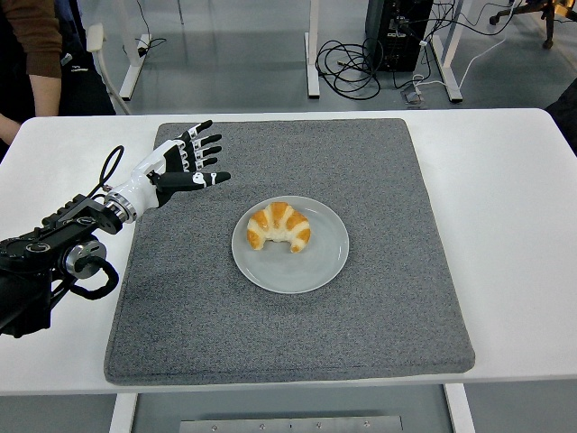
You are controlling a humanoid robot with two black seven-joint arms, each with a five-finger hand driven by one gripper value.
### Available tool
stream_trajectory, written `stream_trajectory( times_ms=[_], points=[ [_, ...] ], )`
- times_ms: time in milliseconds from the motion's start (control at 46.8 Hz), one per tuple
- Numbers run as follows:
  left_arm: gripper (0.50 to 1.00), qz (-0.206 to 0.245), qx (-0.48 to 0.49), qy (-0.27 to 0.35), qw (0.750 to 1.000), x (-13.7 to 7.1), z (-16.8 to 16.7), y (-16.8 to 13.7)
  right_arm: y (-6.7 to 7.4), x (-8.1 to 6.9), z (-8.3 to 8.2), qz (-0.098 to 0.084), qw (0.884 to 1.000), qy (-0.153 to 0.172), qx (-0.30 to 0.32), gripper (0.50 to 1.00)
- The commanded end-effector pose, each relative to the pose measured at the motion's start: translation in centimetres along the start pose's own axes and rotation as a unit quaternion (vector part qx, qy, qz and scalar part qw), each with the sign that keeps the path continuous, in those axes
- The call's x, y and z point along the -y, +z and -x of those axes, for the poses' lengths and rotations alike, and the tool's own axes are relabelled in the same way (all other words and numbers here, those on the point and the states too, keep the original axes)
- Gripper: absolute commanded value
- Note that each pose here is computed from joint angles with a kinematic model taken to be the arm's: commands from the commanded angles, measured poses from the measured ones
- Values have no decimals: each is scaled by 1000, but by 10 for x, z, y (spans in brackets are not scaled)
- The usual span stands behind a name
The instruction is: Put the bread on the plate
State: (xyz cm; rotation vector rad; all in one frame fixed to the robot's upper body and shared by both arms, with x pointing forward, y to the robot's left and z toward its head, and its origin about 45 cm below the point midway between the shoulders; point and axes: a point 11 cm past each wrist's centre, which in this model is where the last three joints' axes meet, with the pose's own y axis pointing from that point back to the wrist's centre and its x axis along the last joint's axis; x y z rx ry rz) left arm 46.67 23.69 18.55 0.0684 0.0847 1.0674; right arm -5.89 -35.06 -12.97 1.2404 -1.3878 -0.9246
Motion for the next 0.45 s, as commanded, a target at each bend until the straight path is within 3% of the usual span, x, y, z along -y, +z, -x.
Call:
stream_trajectory(
  times_ms=[0, 427],
  points=[
    [961, 0, 0, 0, 1000, 0, 0, 1, 0, 0, 0, 0, 1000, 0, 0, 1000],
    [963, 1, 0, 0, 1000, 0, 0, 1, 1, 0, 1, 0, 1000, -1, -1, 1000]
  ],
)
